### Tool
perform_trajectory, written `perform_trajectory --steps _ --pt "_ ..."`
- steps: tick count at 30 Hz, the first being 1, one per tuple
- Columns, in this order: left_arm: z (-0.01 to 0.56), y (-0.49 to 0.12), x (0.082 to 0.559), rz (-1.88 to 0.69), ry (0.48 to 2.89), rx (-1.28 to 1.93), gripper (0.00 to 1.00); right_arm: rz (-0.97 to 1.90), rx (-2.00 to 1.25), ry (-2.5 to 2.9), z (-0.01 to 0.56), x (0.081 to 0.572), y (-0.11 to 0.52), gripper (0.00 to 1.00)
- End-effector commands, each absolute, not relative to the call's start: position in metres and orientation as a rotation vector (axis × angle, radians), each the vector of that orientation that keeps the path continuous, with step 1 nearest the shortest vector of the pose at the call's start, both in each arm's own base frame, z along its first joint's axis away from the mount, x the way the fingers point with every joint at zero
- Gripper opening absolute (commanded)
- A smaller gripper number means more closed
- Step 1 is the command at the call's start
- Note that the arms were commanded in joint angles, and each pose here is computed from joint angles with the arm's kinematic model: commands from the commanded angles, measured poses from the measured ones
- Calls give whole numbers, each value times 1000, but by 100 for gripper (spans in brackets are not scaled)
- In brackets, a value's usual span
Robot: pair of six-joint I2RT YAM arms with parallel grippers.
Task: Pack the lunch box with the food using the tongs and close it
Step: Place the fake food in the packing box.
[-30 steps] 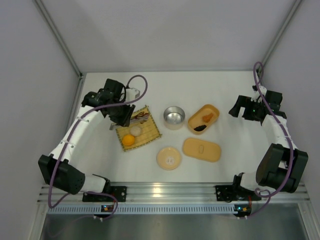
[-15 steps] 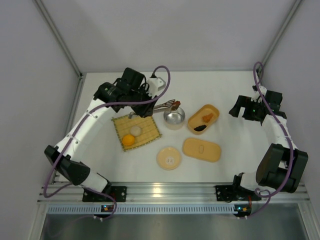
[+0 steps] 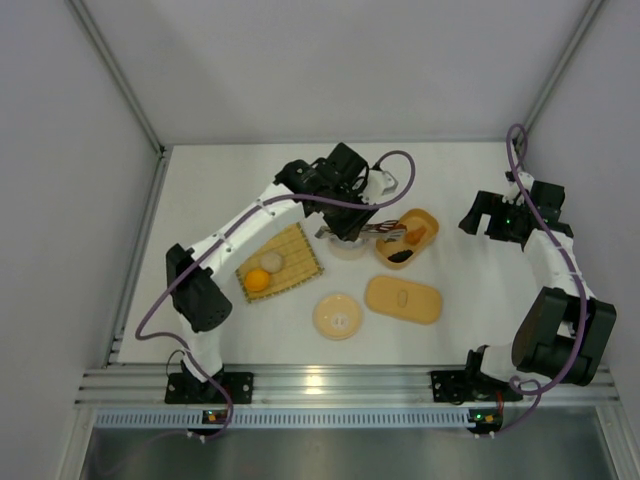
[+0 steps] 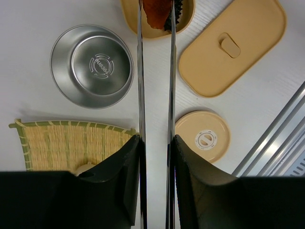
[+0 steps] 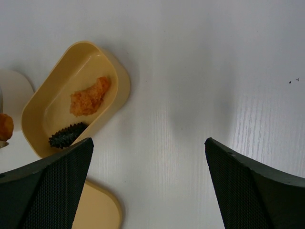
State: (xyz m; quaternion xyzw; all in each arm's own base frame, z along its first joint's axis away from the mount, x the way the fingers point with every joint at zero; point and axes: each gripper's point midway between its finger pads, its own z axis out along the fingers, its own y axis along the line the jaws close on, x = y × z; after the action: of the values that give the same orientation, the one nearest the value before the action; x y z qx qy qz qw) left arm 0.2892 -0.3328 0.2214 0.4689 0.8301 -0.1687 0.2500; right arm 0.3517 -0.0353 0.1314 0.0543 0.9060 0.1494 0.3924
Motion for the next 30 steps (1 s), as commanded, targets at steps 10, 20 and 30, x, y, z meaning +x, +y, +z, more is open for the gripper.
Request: perform_trajectory --steps 10,20,30 --pt "208 -354 312 -451 2267 1226 26 343 132 2242 153 364 -45 99" --pt "195 -359 318 -437 2289 1227 38 340 135 2252 149 364 -46 99" --pt "205 -364 320 -461 2251 1228 57 340 134 2253 149 363 -46 99"
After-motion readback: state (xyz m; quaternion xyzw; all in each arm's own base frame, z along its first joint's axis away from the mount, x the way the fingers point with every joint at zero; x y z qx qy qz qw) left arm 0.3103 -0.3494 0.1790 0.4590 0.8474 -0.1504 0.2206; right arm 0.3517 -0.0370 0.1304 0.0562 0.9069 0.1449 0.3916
